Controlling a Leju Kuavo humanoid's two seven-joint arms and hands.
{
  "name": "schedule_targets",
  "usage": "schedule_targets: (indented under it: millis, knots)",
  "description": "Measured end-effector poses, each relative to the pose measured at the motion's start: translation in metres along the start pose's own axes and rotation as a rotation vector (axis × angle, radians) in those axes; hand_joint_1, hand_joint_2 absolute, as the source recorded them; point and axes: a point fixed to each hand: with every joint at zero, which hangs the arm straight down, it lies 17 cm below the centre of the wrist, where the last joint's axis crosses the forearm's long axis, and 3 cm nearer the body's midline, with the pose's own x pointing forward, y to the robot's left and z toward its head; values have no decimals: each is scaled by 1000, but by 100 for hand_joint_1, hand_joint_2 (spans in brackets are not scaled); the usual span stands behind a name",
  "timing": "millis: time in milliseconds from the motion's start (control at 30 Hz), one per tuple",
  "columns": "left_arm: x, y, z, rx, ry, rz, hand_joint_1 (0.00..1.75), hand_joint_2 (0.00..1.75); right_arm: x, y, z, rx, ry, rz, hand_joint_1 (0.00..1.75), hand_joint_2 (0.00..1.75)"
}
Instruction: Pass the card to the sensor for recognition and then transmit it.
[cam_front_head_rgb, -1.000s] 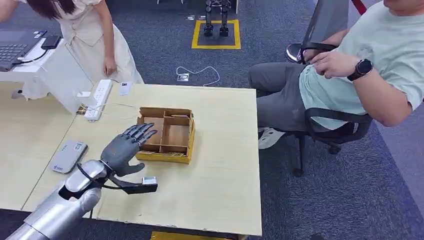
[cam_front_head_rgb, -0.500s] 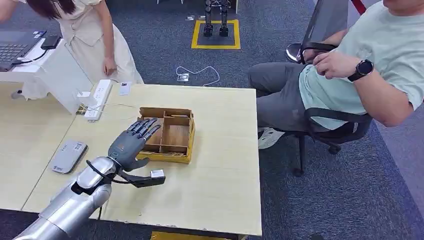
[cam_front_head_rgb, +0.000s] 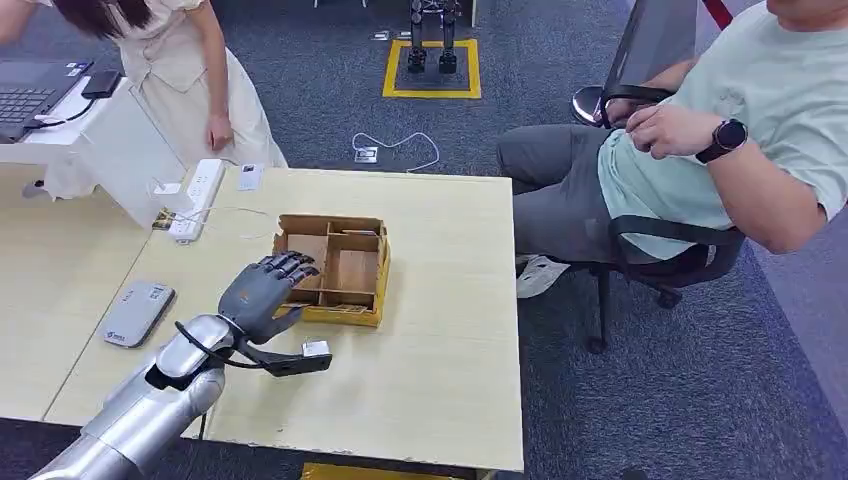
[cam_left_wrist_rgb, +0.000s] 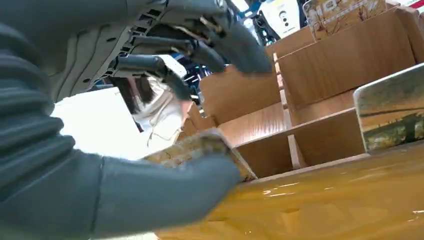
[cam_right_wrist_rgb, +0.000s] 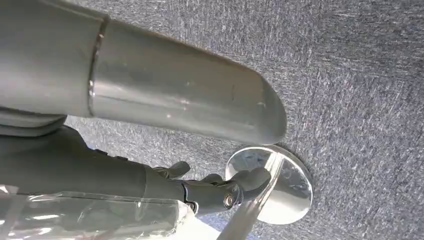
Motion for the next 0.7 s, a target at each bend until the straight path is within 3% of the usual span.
schedule_targets:
  millis: [533, 667, 700]
  knots:
    - [-1, 0, -1, -1, -1, -8, 175, 175, 0, 0, 0, 0, 0, 0, 0, 0]
    - [-2, -1, 0, -5, 1, -8, 166, 175, 0, 0, 0, 0, 0, 0, 0, 0]
    - [-2, -1, 0, -6, 1, -8, 171, 175, 0, 0, 0, 0, 0, 0, 0, 0]
